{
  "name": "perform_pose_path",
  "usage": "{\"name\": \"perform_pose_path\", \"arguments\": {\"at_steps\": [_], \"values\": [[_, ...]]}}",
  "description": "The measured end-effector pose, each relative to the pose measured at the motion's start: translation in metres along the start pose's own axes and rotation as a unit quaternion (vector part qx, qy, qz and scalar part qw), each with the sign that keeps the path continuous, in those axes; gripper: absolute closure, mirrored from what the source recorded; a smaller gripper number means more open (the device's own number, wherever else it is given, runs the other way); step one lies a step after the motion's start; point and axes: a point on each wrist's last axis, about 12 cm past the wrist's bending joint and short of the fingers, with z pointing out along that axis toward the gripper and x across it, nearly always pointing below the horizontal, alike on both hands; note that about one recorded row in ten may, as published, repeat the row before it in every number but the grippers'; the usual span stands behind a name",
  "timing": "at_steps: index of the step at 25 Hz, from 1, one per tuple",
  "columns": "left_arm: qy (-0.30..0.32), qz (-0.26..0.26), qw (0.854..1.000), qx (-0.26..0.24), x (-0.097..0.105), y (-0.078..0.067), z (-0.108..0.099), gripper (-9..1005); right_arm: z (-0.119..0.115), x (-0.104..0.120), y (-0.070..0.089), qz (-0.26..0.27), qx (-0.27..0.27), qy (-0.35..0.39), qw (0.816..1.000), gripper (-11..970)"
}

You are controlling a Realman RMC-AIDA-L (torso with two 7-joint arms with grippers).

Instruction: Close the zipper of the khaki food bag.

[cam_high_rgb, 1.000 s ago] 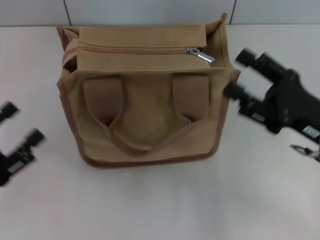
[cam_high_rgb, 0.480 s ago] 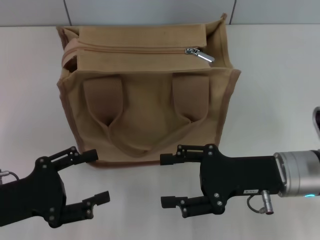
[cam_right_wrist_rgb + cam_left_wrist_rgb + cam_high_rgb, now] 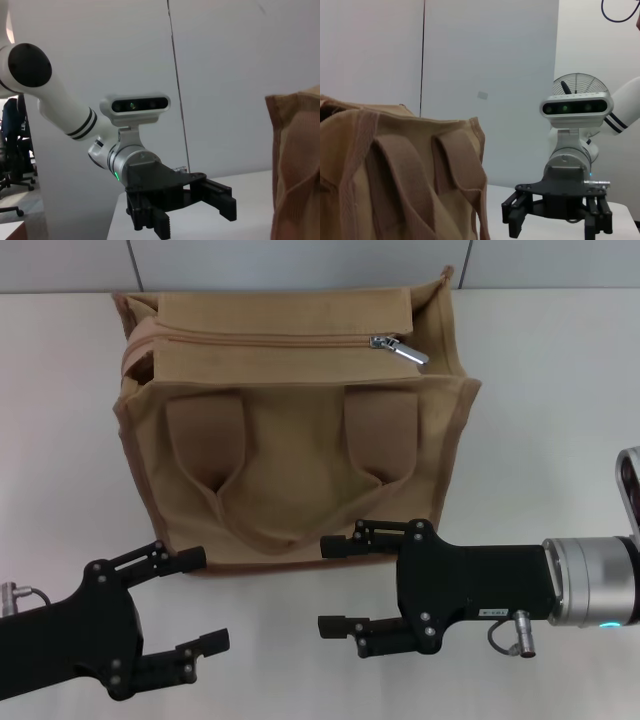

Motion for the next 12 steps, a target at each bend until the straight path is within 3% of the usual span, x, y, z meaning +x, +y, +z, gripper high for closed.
{"name": "perform_pose_path", "arguments": {"at_steps": [12], "values": [[-0.002, -0.001, 1.000, 0.005, 0.0005, 0.0002, 0.0064, 195, 0.0014, 0.0005, -0.0018, 0.002, 0.002, 0.005, 1.000, 201]]}}
